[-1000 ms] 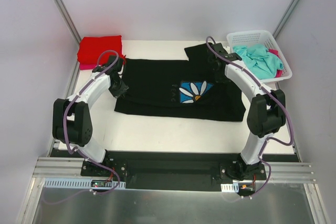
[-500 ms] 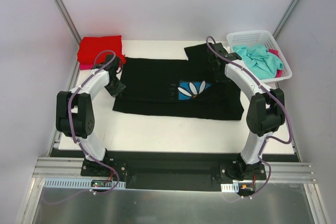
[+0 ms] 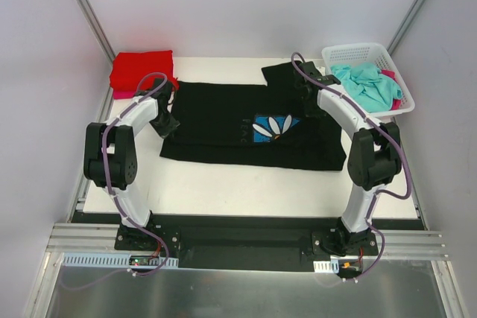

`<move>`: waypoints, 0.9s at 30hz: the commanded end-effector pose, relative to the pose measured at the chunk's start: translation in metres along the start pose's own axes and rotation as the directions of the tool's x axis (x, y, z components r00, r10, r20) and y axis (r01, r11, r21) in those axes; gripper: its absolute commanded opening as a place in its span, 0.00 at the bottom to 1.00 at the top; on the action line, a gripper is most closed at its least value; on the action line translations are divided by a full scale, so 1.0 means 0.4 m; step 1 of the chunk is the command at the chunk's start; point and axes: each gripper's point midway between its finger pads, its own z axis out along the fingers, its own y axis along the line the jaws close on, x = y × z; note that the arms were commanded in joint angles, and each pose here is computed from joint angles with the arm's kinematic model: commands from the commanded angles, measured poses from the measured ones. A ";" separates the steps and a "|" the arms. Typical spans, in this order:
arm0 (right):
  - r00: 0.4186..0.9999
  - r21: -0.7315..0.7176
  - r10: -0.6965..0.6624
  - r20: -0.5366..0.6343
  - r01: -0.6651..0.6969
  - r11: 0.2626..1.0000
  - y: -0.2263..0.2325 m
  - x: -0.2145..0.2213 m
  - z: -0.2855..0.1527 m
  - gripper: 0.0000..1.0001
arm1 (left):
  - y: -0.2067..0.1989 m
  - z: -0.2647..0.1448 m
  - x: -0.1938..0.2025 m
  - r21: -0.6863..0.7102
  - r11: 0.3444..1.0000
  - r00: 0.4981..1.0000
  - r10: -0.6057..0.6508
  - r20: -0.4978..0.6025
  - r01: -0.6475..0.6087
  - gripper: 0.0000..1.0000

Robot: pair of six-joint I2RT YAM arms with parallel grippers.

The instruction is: Fold and stack the t-shirts

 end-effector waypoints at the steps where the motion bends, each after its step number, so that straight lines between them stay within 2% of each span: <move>1: 0.999 -0.003 0.027 0.046 -0.027 1.000 -0.008 -0.049 -0.009 0.01 | -0.006 -0.001 -0.048 -0.020 0.999 0.998 -0.029 0.047 0.030 0.00; 11: 0.998 -0.016 0.037 0.050 -0.036 0.999 0.007 -0.072 0.027 0.01 | -0.044 0.028 -0.066 -0.010 1.000 0.999 -0.025 0.025 0.025 0.00; 13: 0.998 -0.011 0.043 0.055 -0.042 0.999 0.009 -0.080 0.038 0.06 | -0.046 0.034 -0.071 -0.016 1.000 0.999 -0.024 0.027 0.025 0.00; 15: 0.996 -0.004 0.049 0.070 -0.049 0.999 0.008 -0.092 0.046 0.07 | -0.047 0.037 -0.078 -0.019 0.999 0.999 -0.031 0.032 0.031 0.00; 17: 0.995 0.005 0.052 0.081 -0.053 0.999 0.004 -0.108 0.053 0.22 | -0.046 0.043 -0.082 -0.022 0.999 0.999 -0.035 0.030 0.035 0.00; 19: 0.993 0.001 0.060 0.099 -0.060 0.998 0.007 -0.135 0.060 0.29 | -0.045 0.045 -0.092 -0.024 0.999 0.999 -0.035 0.035 0.036 0.00; 21: 0.991 0.000 0.060 0.116 -0.061 0.998 0.005 -0.157 0.064 0.44 | -0.041 0.045 -0.110 -0.028 0.999 0.998 -0.037 0.048 0.038 0.08; 22: 0.989 -0.005 0.068 0.133 -0.068 0.998 0.004 -0.178 0.059 0.46 | -0.039 0.047 -0.113 -0.029 0.999 0.998 -0.036 0.046 0.038 0.11; 25: 0.986 -0.018 0.059 0.158 -0.057 0.998 0.012 -0.210 0.062 0.48 | -0.038 0.037 -0.137 -0.015 0.999 0.998 -0.040 0.054 0.041 0.48; 26: 0.982 -0.024 0.060 0.179 -0.056 0.998 0.013 -0.234 0.054 0.50 | -0.039 0.031 -0.143 -0.012 0.999 0.997 -0.040 0.060 0.040 0.73; 27: 0.981 -0.031 0.059 0.187 -0.054 0.998 0.016 -0.242 0.050 0.50 | -0.041 0.022 -0.155 -0.012 0.999 0.997 -0.038 0.072 0.039 0.83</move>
